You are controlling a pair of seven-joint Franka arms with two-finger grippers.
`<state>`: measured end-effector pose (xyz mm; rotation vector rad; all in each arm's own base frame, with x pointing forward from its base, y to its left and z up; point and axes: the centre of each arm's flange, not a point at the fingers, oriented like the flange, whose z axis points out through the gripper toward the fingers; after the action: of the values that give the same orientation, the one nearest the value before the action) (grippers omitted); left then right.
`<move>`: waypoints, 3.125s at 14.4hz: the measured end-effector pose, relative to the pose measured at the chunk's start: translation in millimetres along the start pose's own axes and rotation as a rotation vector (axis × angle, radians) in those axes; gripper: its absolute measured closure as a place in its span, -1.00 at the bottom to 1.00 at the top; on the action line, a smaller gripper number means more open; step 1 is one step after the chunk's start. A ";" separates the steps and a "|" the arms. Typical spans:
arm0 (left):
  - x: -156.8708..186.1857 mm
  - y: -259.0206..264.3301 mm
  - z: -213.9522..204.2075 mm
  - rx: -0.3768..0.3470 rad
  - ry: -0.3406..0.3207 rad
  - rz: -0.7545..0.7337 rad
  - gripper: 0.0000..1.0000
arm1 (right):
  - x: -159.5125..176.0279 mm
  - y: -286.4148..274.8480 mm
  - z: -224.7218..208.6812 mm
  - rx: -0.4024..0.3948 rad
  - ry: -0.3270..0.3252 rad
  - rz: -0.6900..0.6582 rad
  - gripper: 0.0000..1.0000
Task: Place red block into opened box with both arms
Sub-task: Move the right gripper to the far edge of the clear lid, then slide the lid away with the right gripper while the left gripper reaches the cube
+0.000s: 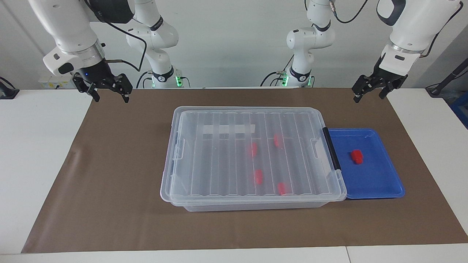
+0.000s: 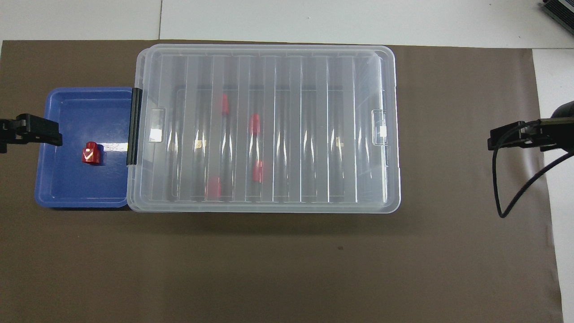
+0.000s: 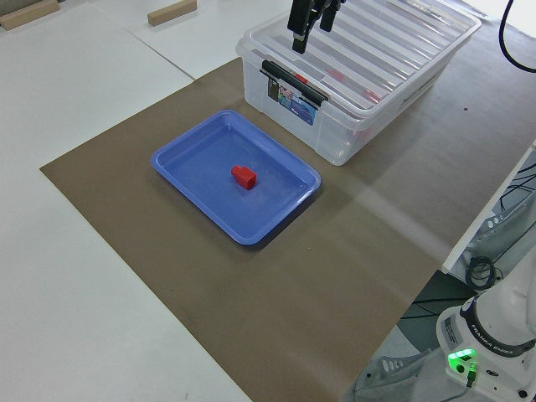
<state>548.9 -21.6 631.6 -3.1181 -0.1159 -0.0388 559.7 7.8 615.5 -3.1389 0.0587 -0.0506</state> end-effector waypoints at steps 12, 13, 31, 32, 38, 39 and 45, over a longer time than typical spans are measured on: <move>0.6 -5.4 0.2 -0.003 -0.001 -0.008 -1.00 | 71.2 -112.3 154.5 0.090 0.130 -0.058 -1.00; 0.6 -5.2 0.2 -0.003 -0.001 -0.008 -1.00 | 72.8 -112.2 159.6 0.088 0.128 -0.057 -1.00; 5.5 -14.8 31.5 -0.010 0.009 -0.024 -1.00 | 86.2 -16.4 164.0 -0.063 0.099 -0.025 -1.00; 7.2 -26.5 52.2 -0.010 0.002 -0.025 -1.00 | 86.4 -9.3 163.7 -0.064 0.097 -0.020 -1.00; 24.7 -52.1 144.9 -0.008 0.008 -0.008 -1.00 | 86.5 17.0 163.1 -0.101 0.085 -0.026 -1.00; 26.8 -53.4 169.7 -0.007 0.024 -0.010 -1.00 | 86.5 23.4 163.1 -0.102 0.083 -0.028 -1.00; 21.9 -77.3 279.2 0.000 0.052 -0.030 -1.00 | 84.7 50.2 163.5 -0.108 0.066 -0.013 -1.00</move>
<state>571.7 63.2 354.7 -3.1122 -0.1618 -0.1208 647.7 -45.3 454.7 -3.2455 0.0423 -0.1560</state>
